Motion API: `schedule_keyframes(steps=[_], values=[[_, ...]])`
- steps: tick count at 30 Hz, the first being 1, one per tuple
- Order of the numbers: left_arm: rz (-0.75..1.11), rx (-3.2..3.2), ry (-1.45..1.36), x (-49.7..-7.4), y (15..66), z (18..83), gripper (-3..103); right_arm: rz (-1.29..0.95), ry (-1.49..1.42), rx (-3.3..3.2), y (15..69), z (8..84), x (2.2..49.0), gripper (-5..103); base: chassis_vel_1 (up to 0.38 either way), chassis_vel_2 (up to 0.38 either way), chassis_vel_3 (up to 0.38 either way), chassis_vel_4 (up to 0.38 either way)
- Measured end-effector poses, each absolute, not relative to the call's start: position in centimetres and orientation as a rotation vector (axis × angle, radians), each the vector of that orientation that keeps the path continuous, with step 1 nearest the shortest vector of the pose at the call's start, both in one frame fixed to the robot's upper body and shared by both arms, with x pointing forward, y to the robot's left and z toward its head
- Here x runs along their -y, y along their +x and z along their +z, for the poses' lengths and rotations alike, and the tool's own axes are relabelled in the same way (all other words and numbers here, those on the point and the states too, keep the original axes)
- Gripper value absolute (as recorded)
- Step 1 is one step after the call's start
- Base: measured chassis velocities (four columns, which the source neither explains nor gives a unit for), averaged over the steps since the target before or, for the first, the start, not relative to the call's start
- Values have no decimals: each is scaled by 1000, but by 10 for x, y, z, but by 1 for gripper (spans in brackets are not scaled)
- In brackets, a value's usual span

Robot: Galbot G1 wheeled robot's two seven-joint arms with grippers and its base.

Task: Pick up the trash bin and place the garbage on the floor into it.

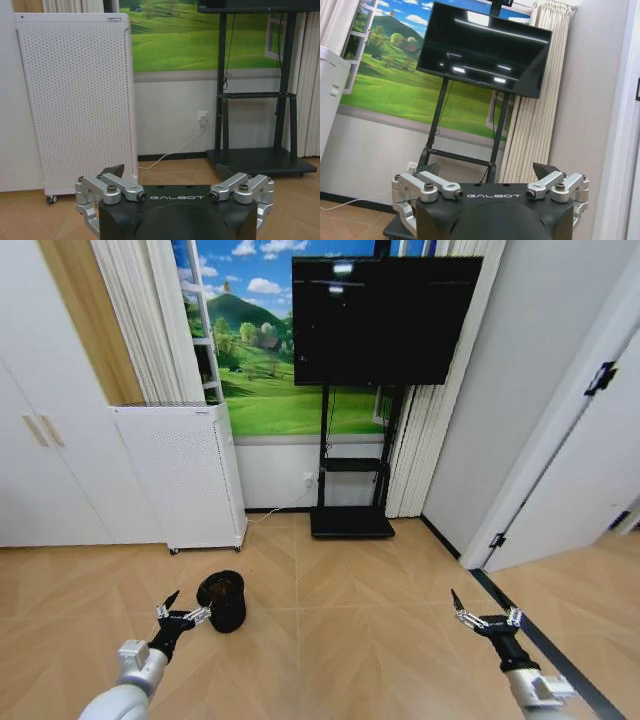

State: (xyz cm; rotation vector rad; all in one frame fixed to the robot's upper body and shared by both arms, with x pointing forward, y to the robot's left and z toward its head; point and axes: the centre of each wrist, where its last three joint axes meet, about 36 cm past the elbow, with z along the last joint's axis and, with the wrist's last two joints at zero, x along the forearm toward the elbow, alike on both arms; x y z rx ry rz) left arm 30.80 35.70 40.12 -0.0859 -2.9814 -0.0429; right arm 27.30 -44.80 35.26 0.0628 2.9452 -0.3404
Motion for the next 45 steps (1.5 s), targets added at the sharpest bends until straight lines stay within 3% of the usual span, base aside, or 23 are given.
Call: schedule_keyframes(steps=[31, 45], values=[[-32, 2977, -93, -360, 310, 391, 100, -319, 74, -2956, 268, 346, 444, 100, 294, -276, -294, 271], [-25, 3001, 67, -371, 320, 400, 100, -397, 126, -2937, 275, 356, 449, 100, 219, -238, -241, 254]])
